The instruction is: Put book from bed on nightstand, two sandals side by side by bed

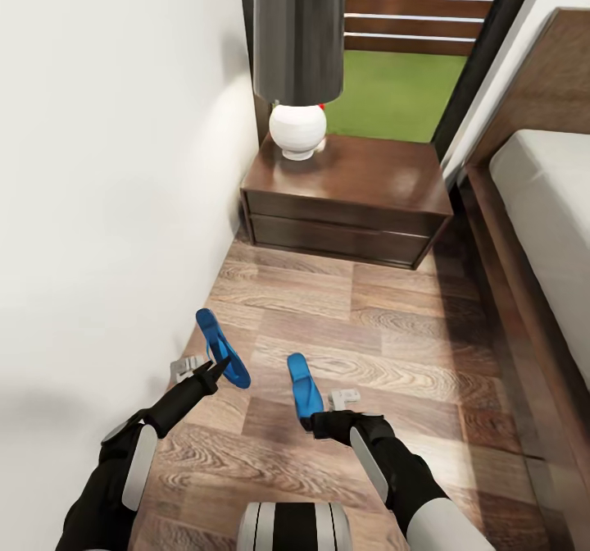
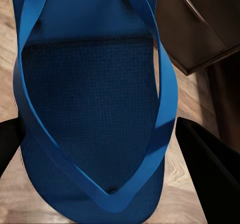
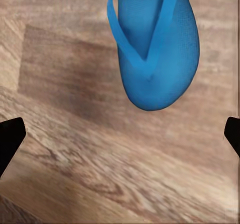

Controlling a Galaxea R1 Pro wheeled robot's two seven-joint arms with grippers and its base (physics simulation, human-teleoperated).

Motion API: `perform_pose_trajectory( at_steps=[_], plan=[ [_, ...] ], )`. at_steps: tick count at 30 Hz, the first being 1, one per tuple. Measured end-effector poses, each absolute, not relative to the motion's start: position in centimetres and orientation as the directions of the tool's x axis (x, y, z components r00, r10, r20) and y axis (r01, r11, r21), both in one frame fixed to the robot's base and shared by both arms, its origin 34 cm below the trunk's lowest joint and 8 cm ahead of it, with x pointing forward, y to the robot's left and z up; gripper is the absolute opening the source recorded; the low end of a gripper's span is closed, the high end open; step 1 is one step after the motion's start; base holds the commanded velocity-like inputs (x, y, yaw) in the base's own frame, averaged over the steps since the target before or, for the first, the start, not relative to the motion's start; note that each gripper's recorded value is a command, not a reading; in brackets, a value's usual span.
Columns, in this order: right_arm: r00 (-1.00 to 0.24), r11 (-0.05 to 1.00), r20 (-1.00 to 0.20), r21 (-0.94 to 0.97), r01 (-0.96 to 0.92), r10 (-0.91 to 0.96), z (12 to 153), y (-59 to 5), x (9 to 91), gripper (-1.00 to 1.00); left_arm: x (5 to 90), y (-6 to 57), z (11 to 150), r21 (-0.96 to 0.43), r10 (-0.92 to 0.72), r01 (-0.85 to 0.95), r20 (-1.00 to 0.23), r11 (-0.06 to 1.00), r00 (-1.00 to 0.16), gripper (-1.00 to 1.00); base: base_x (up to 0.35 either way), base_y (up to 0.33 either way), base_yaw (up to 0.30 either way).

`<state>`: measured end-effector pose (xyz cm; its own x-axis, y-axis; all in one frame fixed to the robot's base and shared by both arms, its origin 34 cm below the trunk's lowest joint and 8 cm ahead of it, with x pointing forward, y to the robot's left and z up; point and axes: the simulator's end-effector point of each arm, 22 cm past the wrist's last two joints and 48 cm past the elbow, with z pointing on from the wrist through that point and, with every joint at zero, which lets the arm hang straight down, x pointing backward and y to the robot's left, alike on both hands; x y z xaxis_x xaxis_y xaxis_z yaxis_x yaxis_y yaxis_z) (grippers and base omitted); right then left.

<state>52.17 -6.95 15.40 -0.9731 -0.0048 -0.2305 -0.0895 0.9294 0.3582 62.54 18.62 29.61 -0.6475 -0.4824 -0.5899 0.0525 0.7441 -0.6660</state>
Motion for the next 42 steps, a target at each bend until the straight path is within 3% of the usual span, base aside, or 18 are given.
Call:
perform_pose_trajectory(
  at_steps=[18,42],
  plan=[
    [-0.973,0.929,-0.231,0.358,-0.089,-0.005,15.39,-6.96,52.17,1.0,62.52,18.6,29.6,-0.667,-0.482,0.052,-0.589,0.744,-0.649,-1.0,0.198,0.0,0.0],
    [-0.973,0.933,-0.232,0.347,-0.099,-0.017,15.26,-7.12,52.09,1.0,62.48,18.57,29.53,-0.667,-0.482,0.052,-0.587,0.743,-0.65,-1.0,0.082,0.0,0.0]
  ],
)
